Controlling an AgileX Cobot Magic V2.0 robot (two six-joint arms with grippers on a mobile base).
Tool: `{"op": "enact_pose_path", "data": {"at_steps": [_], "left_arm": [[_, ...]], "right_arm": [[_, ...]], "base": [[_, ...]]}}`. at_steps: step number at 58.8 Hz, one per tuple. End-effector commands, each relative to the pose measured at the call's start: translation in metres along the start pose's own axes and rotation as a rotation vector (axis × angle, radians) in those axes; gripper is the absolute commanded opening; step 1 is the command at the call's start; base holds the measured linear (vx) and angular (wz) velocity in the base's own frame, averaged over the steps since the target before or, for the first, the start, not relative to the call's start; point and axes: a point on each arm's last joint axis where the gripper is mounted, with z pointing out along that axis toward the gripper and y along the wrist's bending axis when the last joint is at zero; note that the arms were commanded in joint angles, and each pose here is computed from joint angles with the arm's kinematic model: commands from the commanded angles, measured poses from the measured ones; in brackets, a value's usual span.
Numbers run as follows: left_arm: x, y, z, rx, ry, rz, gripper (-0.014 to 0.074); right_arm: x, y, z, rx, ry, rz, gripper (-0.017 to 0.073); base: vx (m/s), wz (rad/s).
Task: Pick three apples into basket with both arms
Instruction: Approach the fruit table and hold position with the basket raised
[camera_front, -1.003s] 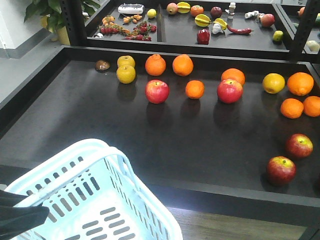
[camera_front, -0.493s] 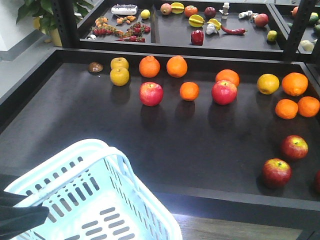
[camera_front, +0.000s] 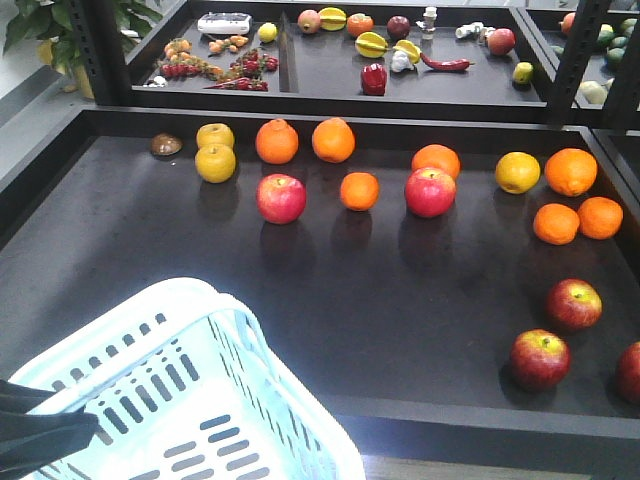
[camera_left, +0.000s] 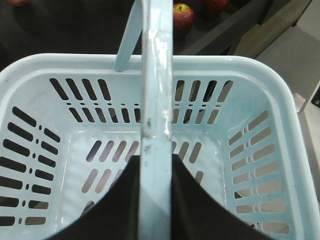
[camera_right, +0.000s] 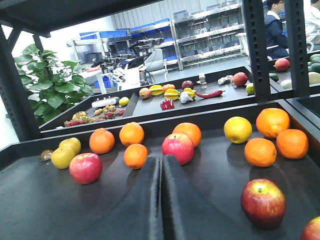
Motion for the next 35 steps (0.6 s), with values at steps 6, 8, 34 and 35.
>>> {"op": "enact_pose_path", "data": {"at_steps": [6, 8, 34, 35], "left_arm": [[-0.014, -0.0024, -0.0068, 0.0, -0.116, -0.022, -0.0006], [-0.014, -0.0024, -0.0068, 0.0, -0.116, -0.022, -0.0006], [-0.014, -0.0024, -0.0068, 0.0, -0.116, -0.022, -0.0006], [-0.014, -0.0024, -0.0068, 0.0, -0.116, -0.022, -0.0006]], "right_arm": [[-0.0035, 0.0005, -0.0008, -0.008, -0.073, -0.014, -0.0006], [-0.0035, 0.0005, -0.0008, -0.008, -0.073, -0.014, -0.0006], [-0.0035, 0.0005, -0.0008, -0.008, -0.073, -0.014, -0.0006], [-0.0035, 0.0005, -0.0008, -0.008, -0.073, -0.014, -0.0006]], "base": [[0.09, -0.06], [0.09, -0.05], [0.1, -0.03], [0.1, -0.04]]}}
